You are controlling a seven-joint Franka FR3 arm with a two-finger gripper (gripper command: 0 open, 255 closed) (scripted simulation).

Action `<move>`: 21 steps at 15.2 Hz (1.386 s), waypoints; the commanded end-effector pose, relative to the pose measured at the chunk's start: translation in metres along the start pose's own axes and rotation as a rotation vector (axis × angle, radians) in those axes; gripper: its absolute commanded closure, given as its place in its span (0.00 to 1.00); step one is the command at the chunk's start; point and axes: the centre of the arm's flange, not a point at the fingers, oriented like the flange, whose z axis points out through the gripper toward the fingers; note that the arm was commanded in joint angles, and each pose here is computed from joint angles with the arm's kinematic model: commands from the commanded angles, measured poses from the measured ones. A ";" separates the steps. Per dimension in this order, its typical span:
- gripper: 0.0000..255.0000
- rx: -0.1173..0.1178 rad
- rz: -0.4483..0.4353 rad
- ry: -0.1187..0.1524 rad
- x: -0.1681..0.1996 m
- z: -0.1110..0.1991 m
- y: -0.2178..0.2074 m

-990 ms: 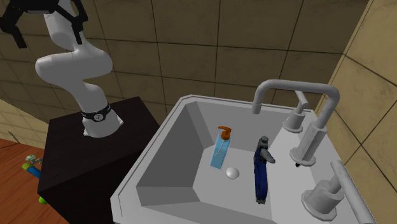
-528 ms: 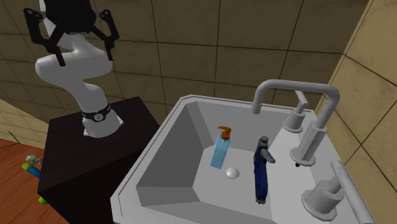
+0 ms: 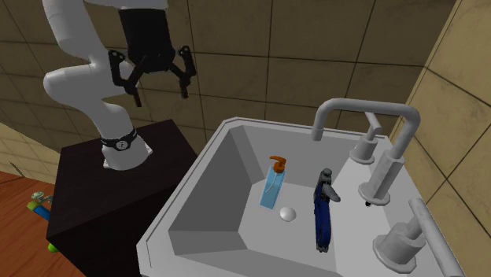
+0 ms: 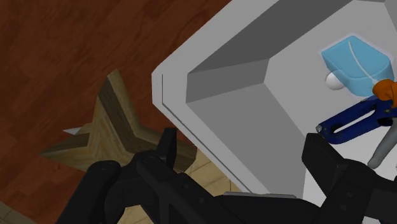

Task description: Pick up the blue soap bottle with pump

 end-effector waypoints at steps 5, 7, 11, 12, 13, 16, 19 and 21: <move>0.00 0.002 -0.024 -0.007 0.017 0.050 -0.066; 0.00 0.002 -0.032 -0.010 0.021 0.065 -0.088; 0.00 0.002 -0.049 -0.015 0.028 0.096 -0.130; 0.00 0.002 -0.053 -0.016 0.030 0.104 -0.140; 0.00 0.002 -0.057 -0.017 0.032 0.112 -0.151; 0.00 0.003 -0.069 -0.021 0.036 0.135 -0.183; 0.00 0.003 -0.082 -0.025 0.041 0.158 -0.215; 0.00 0.003 -0.090 -0.027 0.043 0.174 -0.236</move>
